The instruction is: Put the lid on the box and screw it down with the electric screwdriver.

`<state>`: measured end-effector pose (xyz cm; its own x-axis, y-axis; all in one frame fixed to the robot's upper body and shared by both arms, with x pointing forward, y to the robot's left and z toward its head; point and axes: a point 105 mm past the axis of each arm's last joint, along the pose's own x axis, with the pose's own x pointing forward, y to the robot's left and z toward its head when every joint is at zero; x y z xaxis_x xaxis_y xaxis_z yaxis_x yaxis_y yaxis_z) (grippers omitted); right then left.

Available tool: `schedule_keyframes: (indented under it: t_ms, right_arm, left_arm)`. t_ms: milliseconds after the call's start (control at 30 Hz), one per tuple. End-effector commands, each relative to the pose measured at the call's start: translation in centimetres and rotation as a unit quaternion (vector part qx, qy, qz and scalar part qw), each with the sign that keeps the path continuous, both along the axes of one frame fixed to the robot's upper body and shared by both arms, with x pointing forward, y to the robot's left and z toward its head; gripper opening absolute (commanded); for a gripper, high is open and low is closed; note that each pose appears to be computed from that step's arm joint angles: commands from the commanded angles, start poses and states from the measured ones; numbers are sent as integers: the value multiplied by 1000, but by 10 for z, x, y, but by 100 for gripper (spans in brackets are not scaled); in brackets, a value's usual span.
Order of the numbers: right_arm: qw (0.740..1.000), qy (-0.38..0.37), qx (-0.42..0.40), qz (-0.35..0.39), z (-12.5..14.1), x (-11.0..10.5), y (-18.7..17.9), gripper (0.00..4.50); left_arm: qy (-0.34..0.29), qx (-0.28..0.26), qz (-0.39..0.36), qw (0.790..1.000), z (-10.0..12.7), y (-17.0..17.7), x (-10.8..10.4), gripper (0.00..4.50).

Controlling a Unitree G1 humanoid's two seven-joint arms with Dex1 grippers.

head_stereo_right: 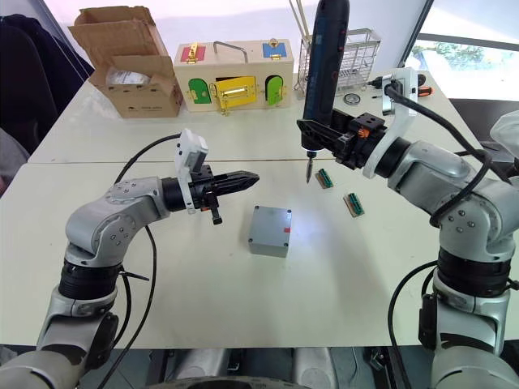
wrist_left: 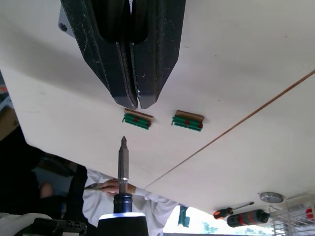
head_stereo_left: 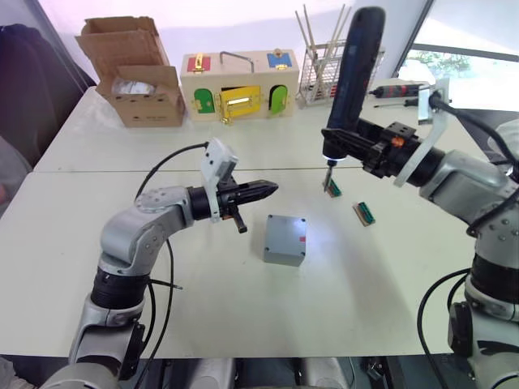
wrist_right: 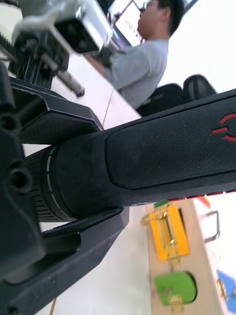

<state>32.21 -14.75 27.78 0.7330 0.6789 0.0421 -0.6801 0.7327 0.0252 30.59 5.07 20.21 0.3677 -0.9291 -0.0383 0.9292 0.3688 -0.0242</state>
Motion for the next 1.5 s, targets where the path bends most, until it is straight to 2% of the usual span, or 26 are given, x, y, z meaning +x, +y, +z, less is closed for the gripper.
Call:
schedule_keyframes:
  t_ms: [33,100,200,333,467,567,733,967,1033,1067,1100,1200,1367,1467,1500]
  right_arm:
    - [994,30,-64,-87,10,8,-51,174]
    - [968,163,-106,-157,-18,5,-102,174]
    - [937,267,-122,-190,-36,-8,-132,174]
    - [911,337,-114,-209,-50,-18,-150,174]
    - [871,432,-108,-210,-93,-26,-159,174]
    - [859,455,-96,-213,-105,-25,-162,174]
    - [846,461,-111,-246,-124,-13,-176,174]
    - [847,455,-124,-244,-131,-1,-176,174]
    - [846,454,-135,-245,-135,0,-178,278]
    - [844,451,-144,-252,-137,1,-180,302]
    - [842,449,-149,-258,-138,1,-182,344]
    - [846,437,-162,-259,-139,4,-183,442]
    - [871,359,-191,-275,-119,19,-185,446]
    - [899,284,-198,-268,-89,25,-176,446]
    - [918,236,-190,-257,-74,27,-165,446]
  left_arm:
    - [-56,75,-71,993,1,-12,-24,0]
    - [-80,133,-115,981,-10,-14,-37,0]
    - [-98,164,-146,971,-16,-15,-46,0]
    - [-114,170,-180,962,-13,-25,-55,0]
    - [-116,160,-204,959,-15,-35,-64,0]
    - [-110,156,-199,961,-17,-37,-63,0]
    - [-96,151,-184,966,-21,-34,-61,0]
    - [-93,154,-171,969,-21,-34,-62,0]
    - [-88,149,-162,972,-21,-32,-61,0]
    - [-87,149,-153,973,-21,-31,-59,0]
    - [-87,150,-147,974,-21,-30,-57,0]
    - [-107,160,-64,979,-16,-22,-27,0]
    - [-79,117,35,989,0,5,5,0]
    - [-46,117,113,986,-4,41,20,0]
    - [-31,120,146,982,-10,58,23,0]
